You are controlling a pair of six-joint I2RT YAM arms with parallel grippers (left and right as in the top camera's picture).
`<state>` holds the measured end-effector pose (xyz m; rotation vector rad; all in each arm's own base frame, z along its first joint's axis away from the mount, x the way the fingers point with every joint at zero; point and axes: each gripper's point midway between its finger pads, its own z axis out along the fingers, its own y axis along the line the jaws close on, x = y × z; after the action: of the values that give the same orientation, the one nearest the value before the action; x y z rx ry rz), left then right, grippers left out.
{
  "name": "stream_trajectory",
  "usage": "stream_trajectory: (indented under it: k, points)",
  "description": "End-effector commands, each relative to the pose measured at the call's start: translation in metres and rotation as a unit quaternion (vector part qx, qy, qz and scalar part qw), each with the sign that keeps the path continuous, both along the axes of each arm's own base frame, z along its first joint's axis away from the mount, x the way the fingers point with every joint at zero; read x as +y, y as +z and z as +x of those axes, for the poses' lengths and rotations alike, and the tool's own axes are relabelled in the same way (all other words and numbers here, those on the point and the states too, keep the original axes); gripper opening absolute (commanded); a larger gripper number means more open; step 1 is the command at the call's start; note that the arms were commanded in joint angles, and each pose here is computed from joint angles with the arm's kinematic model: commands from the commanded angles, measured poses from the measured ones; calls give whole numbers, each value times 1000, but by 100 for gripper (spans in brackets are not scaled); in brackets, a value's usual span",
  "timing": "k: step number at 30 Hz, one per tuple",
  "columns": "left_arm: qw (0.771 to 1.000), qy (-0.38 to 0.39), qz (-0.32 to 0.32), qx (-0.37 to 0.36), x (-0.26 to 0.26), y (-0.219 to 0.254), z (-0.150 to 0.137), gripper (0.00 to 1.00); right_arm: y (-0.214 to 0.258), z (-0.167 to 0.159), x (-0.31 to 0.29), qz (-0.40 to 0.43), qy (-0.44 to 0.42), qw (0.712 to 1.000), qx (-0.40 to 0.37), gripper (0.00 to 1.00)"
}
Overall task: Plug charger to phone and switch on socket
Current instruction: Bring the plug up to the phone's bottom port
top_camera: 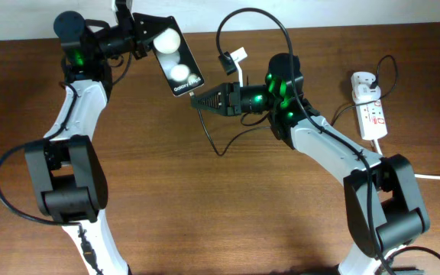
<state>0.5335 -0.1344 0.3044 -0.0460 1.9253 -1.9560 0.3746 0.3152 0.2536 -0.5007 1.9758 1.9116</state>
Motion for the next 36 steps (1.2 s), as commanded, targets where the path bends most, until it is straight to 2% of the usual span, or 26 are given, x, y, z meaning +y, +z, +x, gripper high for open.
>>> stream_trajectory:
  k: [1,25,36]
  points:
    - [1000,0,-3,-4,-1,10,-1,0,12,2,0,5,-9,1000,-17,4]
    - [1000,-22,2,-8,-7,9,-8,0,12,4,6,5,-21,1000,-5,4]
    - [1000,25,-8,-8,5,12,7,0,12,-2,6,5,-4,1000,4,4]
